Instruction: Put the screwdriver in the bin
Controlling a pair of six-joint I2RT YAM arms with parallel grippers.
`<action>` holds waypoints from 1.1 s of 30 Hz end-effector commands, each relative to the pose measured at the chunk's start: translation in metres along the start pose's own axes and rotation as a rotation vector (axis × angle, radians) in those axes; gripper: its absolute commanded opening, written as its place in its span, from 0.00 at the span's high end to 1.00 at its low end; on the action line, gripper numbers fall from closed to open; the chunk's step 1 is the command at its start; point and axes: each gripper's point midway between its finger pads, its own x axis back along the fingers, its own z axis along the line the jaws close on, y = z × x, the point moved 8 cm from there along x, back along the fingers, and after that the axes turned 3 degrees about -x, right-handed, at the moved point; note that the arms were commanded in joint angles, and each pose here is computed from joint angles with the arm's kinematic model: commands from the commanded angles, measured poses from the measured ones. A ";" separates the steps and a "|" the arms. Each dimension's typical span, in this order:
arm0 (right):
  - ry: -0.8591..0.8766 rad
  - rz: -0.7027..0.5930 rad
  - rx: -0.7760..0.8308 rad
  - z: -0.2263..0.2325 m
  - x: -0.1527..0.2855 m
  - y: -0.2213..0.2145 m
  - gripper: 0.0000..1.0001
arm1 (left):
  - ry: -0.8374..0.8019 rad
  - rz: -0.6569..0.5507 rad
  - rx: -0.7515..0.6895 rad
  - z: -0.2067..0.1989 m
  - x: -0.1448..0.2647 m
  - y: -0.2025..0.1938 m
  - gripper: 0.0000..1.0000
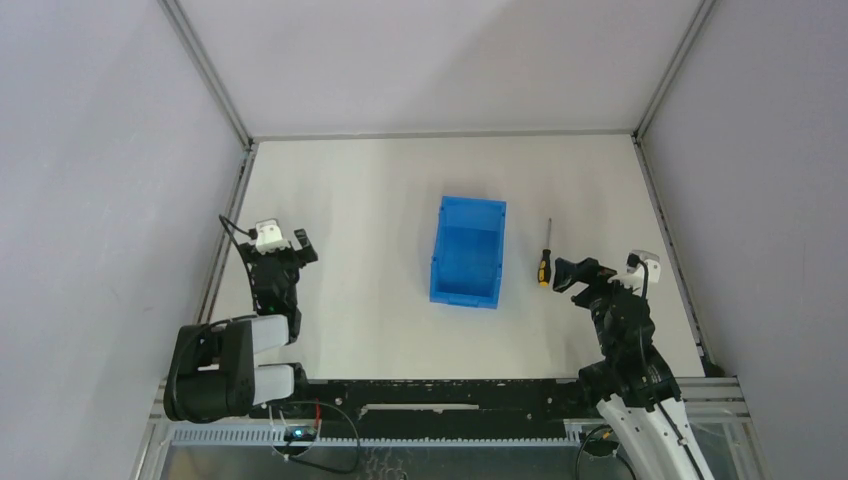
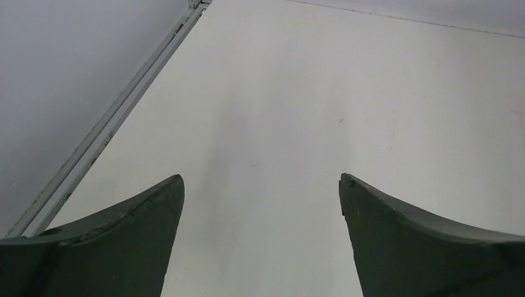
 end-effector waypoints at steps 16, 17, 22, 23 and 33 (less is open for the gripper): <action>-0.214 0.104 0.232 0.071 -0.068 0.134 0.00 | 0.003 -0.067 -0.005 -0.001 -0.008 0.019 0.00; -0.259 0.219 0.231 0.067 -0.085 0.133 0.00 | 0.003 -0.068 -0.004 -0.001 -0.007 0.019 0.00; -0.326 0.640 0.167 0.038 -0.155 0.085 0.00 | 0.002 -0.067 -0.005 -0.001 -0.007 0.019 0.00; -0.345 0.689 0.171 0.032 -0.164 0.073 0.02 | 0.003 -0.068 -0.004 -0.001 -0.007 0.019 0.00; -0.436 1.038 0.217 -0.012 -0.202 -0.046 0.26 | 0.004 -0.067 -0.005 -0.001 -0.007 0.019 0.00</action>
